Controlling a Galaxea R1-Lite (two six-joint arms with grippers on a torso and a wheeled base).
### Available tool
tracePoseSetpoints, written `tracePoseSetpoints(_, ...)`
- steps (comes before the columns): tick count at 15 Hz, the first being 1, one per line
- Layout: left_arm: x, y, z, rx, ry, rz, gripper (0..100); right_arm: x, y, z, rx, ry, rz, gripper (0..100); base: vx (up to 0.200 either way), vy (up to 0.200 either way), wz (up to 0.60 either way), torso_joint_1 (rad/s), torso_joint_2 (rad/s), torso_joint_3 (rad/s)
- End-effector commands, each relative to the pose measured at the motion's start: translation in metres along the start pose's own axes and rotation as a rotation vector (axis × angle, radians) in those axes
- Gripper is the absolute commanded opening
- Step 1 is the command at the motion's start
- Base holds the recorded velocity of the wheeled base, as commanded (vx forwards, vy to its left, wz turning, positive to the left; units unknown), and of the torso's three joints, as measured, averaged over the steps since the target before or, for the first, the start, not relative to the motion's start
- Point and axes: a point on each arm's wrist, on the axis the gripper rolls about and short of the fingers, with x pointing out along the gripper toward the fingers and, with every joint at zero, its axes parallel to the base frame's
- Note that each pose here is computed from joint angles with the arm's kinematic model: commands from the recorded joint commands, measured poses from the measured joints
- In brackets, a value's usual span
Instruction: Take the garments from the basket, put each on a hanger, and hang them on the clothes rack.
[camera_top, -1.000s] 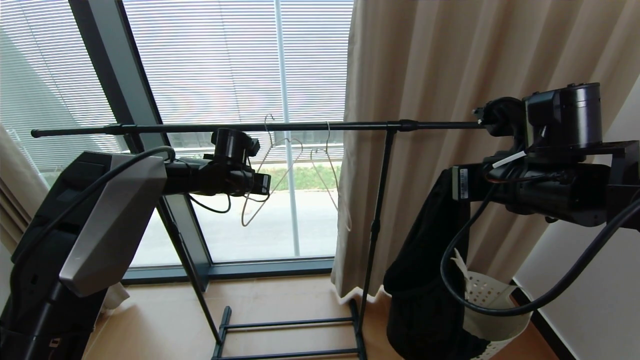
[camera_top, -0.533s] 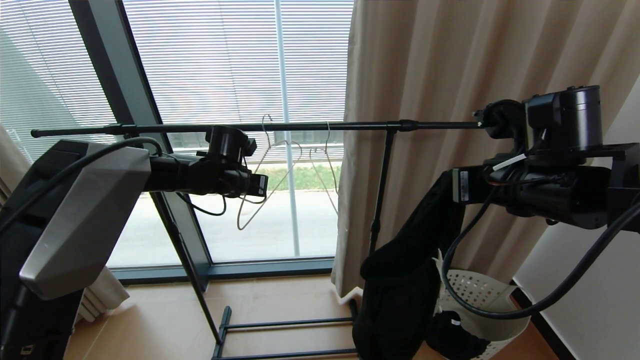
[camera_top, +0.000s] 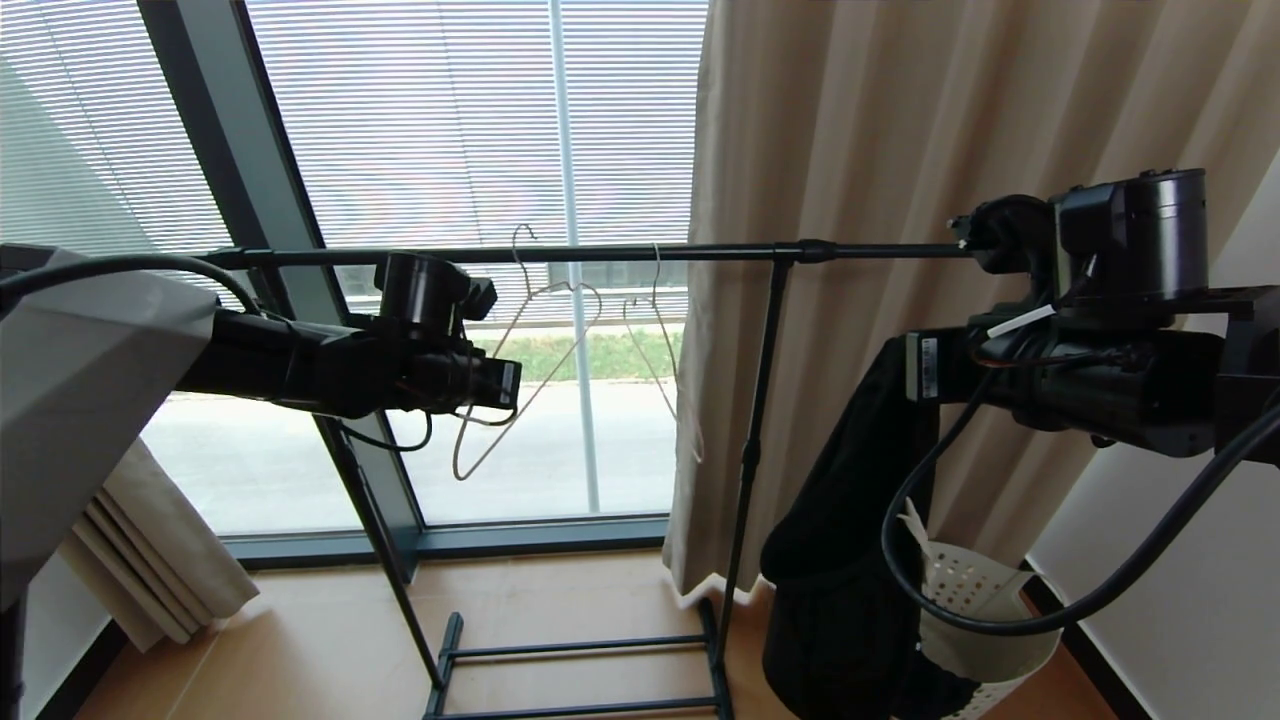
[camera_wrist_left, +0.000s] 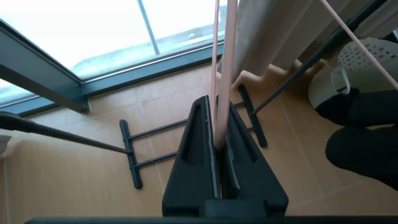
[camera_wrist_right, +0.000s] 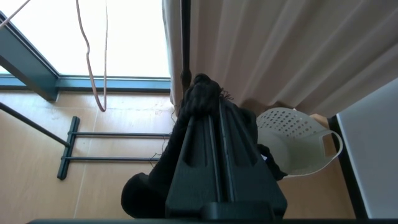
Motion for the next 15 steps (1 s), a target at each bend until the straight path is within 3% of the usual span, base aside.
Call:
tracePoseSetpoints(1,-0.032,-0.003,-0.005,0.005,-0.034,-0.010,0,-0.001,0.000,0.001,0.001,-0.003,0.001,0,0.000,0.000,0.00,0.000,0.00,0.000)
tracePoseSetpoints(10,-0.078,-0.012,-0.074,0.057,-0.031,-0.076,0,0.004,-0.002,-0.002,0.000,0.009,-0.011,0,0.000,0.000,0.00,0.000,0.00,0.000)
tracePoseSetpoints(15,-0.101,-0.015,-0.113,0.090,-0.085,-0.108,0,0.003,-0.002,-0.004,-0.003,0.014,-0.014,0,0.000,0.000,0.00,0.000,0.00,0.000)
